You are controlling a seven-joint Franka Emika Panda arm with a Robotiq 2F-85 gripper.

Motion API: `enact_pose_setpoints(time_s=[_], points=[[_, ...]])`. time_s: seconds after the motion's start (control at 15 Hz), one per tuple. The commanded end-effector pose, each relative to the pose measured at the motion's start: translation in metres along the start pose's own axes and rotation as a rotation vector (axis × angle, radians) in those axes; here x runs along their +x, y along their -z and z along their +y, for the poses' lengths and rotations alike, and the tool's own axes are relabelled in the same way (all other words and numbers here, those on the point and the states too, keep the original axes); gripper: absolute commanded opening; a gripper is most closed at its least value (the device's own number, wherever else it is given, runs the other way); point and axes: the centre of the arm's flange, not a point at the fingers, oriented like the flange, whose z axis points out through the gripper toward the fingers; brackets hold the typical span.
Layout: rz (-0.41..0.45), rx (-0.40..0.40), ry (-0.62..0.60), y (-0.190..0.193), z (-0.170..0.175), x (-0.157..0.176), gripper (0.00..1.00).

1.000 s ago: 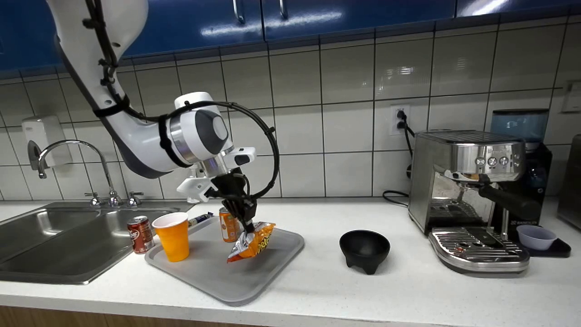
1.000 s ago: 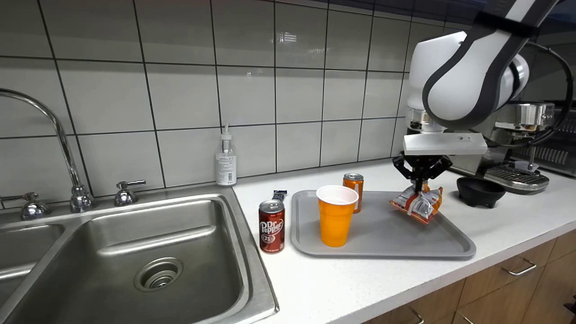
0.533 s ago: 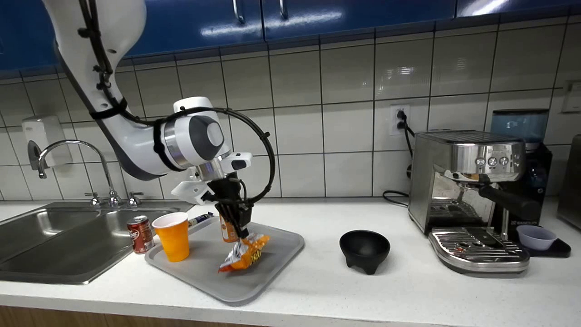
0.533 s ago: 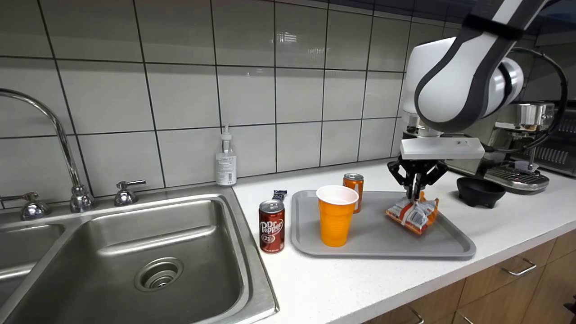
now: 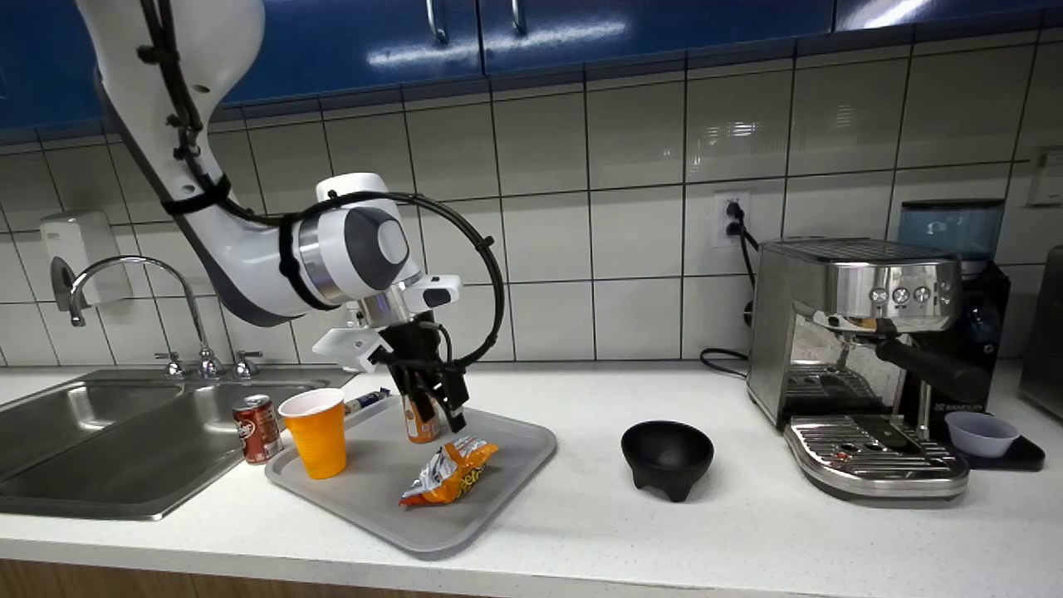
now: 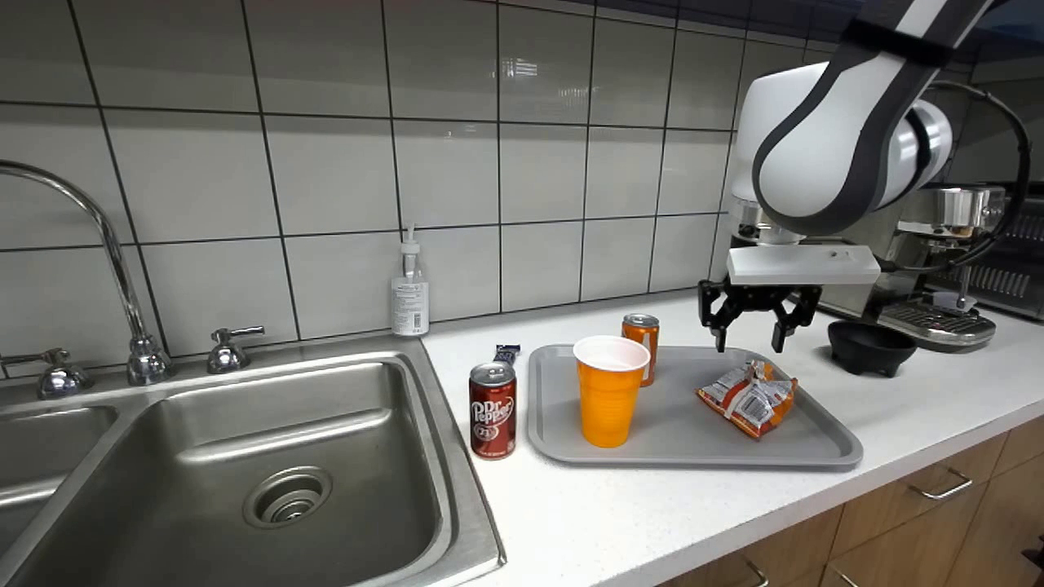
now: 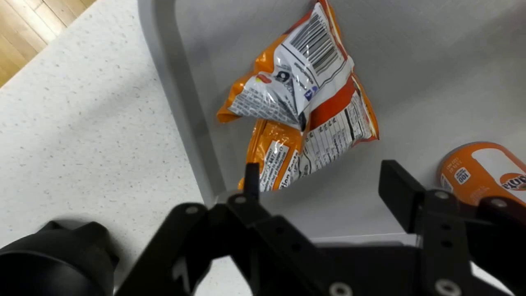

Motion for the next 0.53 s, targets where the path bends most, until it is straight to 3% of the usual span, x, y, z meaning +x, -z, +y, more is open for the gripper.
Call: enact_pose_setpoints(time_s=[0.0,0.13,0.27,0.47], points=[[0.030,0.021,0.020,0.024,0.005,-0.010,0.97],[0.042,0.026,0.023,0.032,0.005,-0.013,0.99],[0.054,0.030,0.030,0.040,0.005,-0.019,0.95],[0.076,0.032,0.051,0.054,0.004,-0.030,1.00]])
